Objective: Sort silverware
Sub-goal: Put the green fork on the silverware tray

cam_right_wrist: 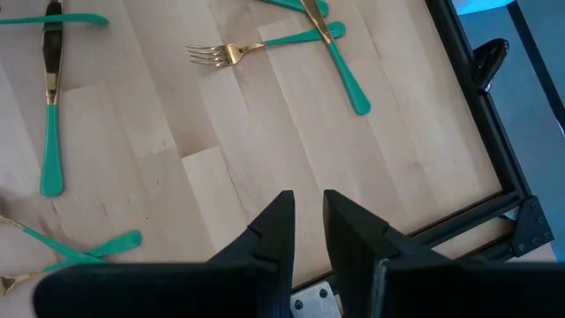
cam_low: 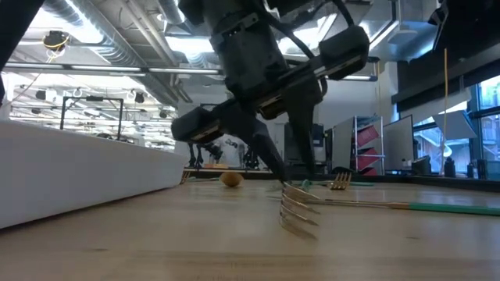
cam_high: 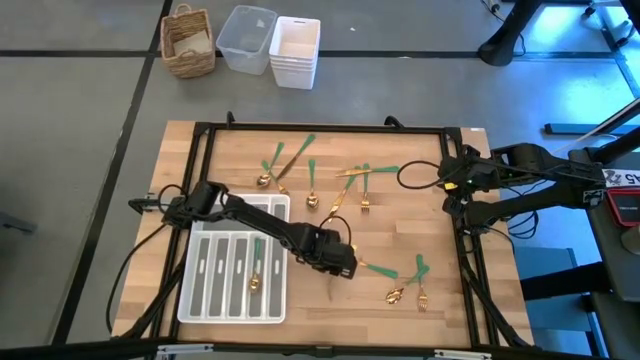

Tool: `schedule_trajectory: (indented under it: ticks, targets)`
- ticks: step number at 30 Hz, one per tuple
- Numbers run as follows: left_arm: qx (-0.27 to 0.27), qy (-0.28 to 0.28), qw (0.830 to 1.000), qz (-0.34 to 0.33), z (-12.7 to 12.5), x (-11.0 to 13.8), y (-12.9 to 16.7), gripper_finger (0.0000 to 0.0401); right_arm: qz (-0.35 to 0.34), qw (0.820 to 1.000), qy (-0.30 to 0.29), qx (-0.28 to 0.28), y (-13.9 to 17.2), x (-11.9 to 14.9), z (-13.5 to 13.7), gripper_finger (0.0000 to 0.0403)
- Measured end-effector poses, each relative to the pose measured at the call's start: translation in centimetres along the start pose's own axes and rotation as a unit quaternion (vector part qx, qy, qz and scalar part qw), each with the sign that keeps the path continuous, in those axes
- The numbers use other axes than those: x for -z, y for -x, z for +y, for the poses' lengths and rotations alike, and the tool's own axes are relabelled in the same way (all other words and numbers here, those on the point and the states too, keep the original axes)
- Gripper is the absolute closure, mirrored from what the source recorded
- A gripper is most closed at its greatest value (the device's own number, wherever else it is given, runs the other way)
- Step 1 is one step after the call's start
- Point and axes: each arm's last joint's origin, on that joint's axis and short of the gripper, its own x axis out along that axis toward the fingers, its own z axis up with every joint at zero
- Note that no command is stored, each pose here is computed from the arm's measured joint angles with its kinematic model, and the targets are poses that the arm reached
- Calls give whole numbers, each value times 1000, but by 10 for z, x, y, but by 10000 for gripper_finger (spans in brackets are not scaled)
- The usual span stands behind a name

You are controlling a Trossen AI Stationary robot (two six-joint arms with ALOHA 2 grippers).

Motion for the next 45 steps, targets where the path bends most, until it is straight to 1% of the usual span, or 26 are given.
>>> schedule_trajectory:
  ticks: [4,8,10,13,16,19,22,25,26,29,32,36,41,45]
  targets:
    - [-4,-5,1000,-3,1,4,-1,313,0,1000,0,0,0,0,0,338]
    - [-9,-7,1000,-1,2,8,-10,313,0,1000,0,0,0,0,0,338]
    - [3,-8,1000,-1,1,9,-15,313,0,1000,0,0,0,0,0,338]
    - [4,-10,1000,1,1,11,-22,313,-1,1000,0,0,0,0,0,338]
    - [-7,-7,1000,21,4,11,-29,313,-1,1000,0,-1,0,0,0,338]
    - [-31,19,999,39,9,8,-33,315,-1,1000,0,-2,0,0,0,338]
    - [-39,26,998,47,11,4,-33,336,-1,1000,0,-2,0,0,0,338]
    - [-29,14,998,47,10,0,-33,380,0,1000,0,-5,0,0,0,338]
    - [-25,10,999,47,10,-2,-33,389,0,1000,0,-5,0,0,0,338]
    - [-18,6,999,51,10,-8,-34,389,0,1000,0,-5,0,0,0,338]
    - [-6,-4,998,59,7,-14,-26,394,0,1000,0,-5,0,0,0,338]
    - [16,-27,999,33,2,-23,-5,396,0,1000,0,-6,0,0,0,338]
    - [74,-49,996,-28,-13,-31,58,398,0,1000,-1,-6,0,0,0,338]
    - [77,-70,992,-72,-11,-26,107,399,0,1000,-1,-6,0,0,0,338]
